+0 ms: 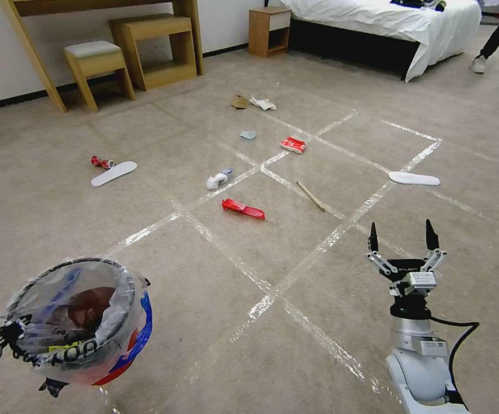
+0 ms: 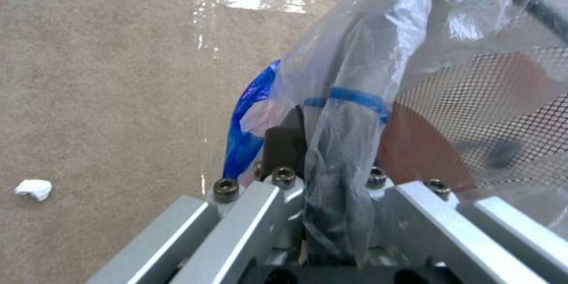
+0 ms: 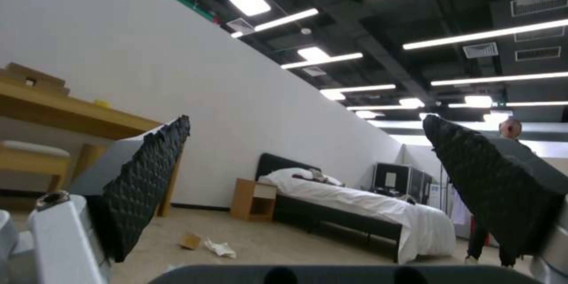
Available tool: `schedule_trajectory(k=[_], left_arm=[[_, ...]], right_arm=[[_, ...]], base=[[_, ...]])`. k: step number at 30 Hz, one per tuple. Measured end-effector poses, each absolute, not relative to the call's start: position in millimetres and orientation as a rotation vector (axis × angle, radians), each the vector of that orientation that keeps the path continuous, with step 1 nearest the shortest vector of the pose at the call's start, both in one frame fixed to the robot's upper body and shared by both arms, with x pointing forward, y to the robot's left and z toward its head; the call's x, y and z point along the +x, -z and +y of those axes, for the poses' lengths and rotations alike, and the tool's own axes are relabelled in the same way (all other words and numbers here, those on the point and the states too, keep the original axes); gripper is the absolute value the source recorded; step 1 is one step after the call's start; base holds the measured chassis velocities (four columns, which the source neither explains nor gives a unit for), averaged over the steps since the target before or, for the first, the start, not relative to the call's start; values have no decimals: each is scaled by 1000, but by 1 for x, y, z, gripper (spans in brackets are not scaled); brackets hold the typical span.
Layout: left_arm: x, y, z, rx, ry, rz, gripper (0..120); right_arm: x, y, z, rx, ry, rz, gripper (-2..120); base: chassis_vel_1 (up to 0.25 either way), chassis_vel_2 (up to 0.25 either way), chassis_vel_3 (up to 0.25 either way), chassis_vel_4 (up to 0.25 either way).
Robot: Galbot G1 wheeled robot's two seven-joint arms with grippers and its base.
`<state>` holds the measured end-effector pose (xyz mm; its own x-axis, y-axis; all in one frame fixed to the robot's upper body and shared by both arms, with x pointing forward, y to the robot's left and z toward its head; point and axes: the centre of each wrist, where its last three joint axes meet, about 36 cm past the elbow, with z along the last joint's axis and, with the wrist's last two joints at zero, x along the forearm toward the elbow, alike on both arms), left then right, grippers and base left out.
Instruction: Pick up the trash bin and place the garbage on the floor into it.
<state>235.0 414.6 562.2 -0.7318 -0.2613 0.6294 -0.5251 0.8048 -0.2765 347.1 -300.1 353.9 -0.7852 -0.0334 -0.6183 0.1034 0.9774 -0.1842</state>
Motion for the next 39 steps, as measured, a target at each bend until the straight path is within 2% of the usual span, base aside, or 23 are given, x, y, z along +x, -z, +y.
schedule_trajectory(k=[17, 39], left_arm=[[236, -560, 415, 580, -609, -2401, 0], [236, -559, 416, 582, -618, -2397, 0]], right_arm=[[346, -351, -304, 33, 291, 2451, 100], [350, -350, -305, 31, 301, 2448, 100]], base=[[-140, 140, 151, -145], [-205, 214, 209, -215]])
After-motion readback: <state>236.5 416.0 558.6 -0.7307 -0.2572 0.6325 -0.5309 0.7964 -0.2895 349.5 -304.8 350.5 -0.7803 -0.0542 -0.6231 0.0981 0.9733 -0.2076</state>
